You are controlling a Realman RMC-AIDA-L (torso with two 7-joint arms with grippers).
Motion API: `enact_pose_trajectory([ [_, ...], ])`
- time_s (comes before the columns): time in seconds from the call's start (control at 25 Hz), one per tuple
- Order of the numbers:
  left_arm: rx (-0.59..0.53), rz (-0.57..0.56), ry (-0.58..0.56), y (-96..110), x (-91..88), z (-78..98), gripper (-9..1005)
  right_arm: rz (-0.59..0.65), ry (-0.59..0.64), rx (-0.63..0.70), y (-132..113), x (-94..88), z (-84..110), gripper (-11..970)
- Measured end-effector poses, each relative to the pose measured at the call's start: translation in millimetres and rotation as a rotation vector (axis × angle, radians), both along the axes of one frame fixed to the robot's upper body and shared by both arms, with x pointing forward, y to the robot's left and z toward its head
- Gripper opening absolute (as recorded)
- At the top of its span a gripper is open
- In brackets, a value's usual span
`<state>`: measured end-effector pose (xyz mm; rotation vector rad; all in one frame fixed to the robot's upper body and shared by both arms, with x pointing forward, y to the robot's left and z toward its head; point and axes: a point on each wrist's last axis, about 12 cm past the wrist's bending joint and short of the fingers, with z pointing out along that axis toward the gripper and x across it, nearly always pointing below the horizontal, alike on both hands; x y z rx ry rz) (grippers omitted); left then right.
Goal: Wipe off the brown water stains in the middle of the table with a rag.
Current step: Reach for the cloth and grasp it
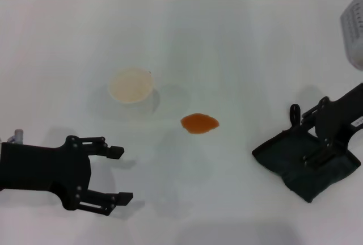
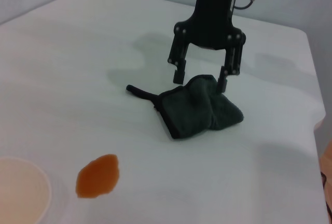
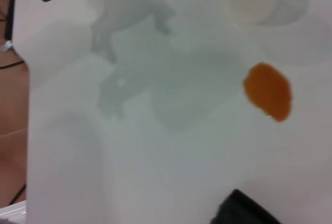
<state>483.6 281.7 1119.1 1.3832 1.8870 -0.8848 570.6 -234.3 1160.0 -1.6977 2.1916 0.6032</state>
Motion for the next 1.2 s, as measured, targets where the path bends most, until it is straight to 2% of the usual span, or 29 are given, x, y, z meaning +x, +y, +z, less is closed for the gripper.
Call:
enact_pose_trajectory([
  [0.24,0.003,-0.008,0.002,-2,5.5,-0.5,893,0.054,0.032,-0.031,8,-1.6,-5.7,663],
  [0.8,0.005,-0.011,-0.016,-5,8.8,0.1,893,0.093,-0.006,-0.107,14,-2.7,-26.2,635],
  [1.04,0.007,-0.011,-0.019,-5,9.3,0.1,893,0.119,0.001,-0.143,17,-4.7,-31.1,444],
  [1.2,0.009,-0.014,-0.019,-6,9.4,-0.2,893,0.126,-0.008,-0.144,17,-4.5,-32.0,283],
])
